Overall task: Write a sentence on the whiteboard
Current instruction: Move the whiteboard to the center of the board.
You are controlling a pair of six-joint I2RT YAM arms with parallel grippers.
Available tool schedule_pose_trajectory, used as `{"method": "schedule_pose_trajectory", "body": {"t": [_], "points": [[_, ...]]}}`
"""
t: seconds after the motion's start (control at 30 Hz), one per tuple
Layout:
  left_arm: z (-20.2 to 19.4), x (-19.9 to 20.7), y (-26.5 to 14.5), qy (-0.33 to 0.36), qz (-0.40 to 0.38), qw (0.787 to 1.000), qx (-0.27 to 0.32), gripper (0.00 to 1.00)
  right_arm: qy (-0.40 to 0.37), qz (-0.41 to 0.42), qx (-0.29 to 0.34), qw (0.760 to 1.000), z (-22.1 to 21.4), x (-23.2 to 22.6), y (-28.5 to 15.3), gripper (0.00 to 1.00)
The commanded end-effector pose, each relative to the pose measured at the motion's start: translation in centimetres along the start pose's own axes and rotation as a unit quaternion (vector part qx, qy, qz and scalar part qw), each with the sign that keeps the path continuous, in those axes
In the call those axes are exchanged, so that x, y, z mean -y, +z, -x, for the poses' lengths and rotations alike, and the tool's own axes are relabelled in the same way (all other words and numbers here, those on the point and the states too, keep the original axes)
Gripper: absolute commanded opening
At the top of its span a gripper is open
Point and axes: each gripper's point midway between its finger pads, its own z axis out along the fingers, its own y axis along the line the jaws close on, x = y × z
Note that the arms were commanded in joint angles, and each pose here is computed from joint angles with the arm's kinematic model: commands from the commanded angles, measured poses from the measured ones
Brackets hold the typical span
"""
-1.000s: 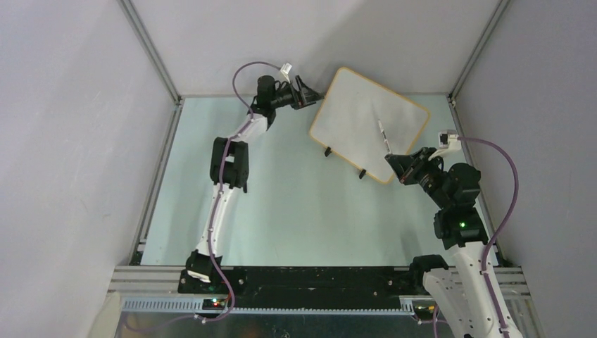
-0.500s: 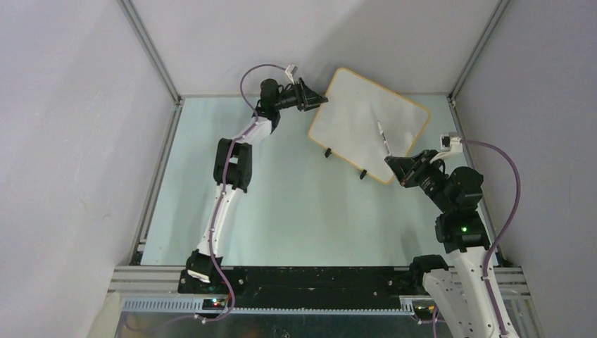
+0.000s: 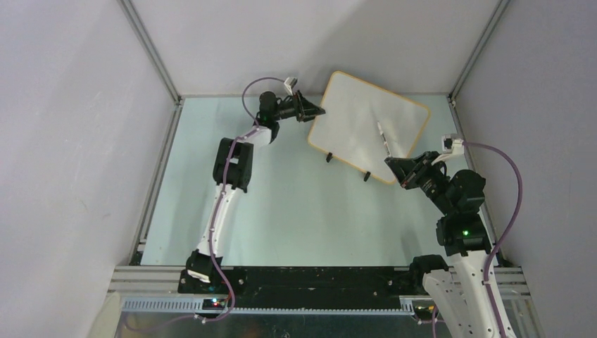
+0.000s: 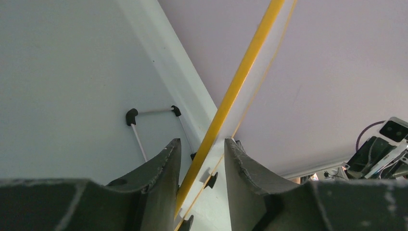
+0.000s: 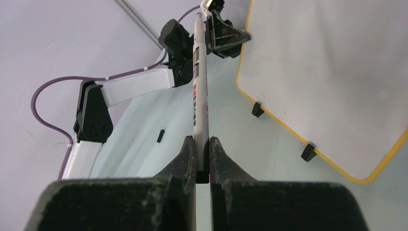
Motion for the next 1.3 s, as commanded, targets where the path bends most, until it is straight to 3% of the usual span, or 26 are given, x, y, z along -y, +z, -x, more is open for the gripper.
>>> {"method": "schedule_pose_trajectory", "body": {"t": [0.0,0.27,0.9,1.27], "points": [[1.0,4.6,-0.9,0.044,-0.056,0.997,0.002,0.41,-0.006,0.025,0.023,0.999,2.0,-1.8,-0.5,0.00],[-0.5,6.0,-2.3,0.036,-0.071,0.997,-0.004,0.25,-0.001,0.030,0.022,0.999,1.9,-2.0,-0.6,0.00],[-3.3,7.8,-7.6,0.048,-0.069,0.996,0.003,0.02,-0.004,0.031,0.016,0.999,1.5,-2.2,-1.1,0.00],[-3.2,8.4,-10.9,0.053,-0.065,0.996,0.016,0.00,-0.003,0.031,0.010,0.999,1.2,-2.1,-1.1,0.00]]}}
